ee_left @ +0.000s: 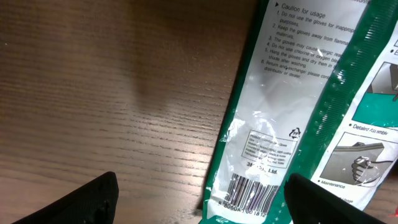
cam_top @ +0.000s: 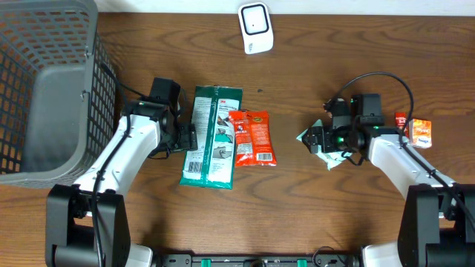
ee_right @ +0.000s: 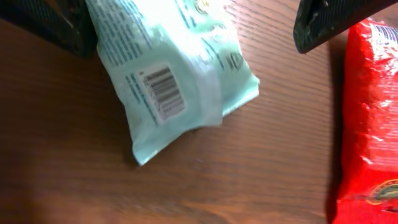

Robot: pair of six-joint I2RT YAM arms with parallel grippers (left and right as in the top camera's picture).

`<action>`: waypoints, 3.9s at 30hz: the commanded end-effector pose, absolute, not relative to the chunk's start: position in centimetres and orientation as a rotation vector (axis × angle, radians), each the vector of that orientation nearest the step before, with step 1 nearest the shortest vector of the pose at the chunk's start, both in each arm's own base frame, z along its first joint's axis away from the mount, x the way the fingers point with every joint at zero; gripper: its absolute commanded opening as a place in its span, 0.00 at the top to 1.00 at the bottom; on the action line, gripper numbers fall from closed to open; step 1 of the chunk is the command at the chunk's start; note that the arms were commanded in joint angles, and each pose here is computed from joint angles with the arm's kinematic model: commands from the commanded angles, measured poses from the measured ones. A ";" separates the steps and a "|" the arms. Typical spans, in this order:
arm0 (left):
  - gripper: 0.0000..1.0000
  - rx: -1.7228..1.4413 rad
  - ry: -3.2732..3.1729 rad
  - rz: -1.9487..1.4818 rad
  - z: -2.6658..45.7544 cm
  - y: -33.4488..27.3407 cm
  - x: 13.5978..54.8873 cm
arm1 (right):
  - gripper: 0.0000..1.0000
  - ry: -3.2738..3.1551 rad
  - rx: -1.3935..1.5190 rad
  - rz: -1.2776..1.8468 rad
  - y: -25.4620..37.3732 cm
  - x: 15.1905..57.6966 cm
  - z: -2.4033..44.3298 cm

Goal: Scan the item barcode

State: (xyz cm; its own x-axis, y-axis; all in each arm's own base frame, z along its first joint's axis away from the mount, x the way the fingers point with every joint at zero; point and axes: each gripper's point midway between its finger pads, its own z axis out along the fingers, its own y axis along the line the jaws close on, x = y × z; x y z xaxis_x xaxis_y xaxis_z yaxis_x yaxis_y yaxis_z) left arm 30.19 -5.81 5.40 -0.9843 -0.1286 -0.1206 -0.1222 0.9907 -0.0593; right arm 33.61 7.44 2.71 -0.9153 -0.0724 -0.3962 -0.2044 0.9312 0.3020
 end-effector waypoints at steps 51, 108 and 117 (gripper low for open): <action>0.14 -0.195 3.005 -0.067 5.5 -5.7 30.3 | 0.13 2.938 0.081 0.105 6.1 30.3 4.9; 0.13 -0.195 3.005 -0.067 5.5 -5.7 30.3 | 0.55 2.726 -0.946 -0.390 12.2 30.6 2.3; 0.14 -0.195 3.005 -0.067 5.5 -5.7 30.3 | 0.54 2.784 -1.009 -0.512 11.1 30.2 -1.2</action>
State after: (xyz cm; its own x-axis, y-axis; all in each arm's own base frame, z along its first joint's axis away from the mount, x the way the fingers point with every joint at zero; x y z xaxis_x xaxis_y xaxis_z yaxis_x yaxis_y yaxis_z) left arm 30.18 -5.81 5.40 -0.9844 -0.1282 -0.1205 -0.1218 0.9908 -0.0596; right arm 31.12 11.13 0.36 -0.7790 -0.6234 -0.0676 -0.5583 0.7385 -0.3780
